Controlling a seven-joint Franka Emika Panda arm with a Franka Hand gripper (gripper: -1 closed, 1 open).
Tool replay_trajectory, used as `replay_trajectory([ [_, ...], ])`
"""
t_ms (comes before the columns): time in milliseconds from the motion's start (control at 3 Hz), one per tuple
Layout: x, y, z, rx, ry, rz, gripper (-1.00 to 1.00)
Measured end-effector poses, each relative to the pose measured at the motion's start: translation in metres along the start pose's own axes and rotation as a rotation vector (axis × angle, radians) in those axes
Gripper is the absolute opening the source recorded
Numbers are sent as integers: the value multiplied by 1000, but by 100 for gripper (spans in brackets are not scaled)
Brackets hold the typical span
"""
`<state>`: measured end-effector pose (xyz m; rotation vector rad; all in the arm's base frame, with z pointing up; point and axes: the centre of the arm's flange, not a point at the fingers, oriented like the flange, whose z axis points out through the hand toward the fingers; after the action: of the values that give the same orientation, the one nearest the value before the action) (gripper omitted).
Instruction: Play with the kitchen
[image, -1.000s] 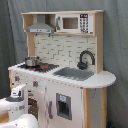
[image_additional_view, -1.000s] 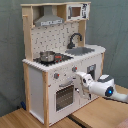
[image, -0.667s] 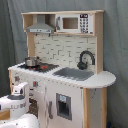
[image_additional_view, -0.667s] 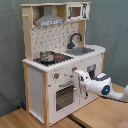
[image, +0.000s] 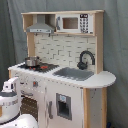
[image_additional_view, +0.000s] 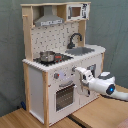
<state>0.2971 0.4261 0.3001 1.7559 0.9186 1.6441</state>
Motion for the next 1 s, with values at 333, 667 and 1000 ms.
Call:
replay_trajectory([
  [333,10,4,-8,-17,19,-103,100],
  [667,20,12,-12,-36,32,-197,100],
  [1000,29,21,-17,-54,41,-284,100],
])
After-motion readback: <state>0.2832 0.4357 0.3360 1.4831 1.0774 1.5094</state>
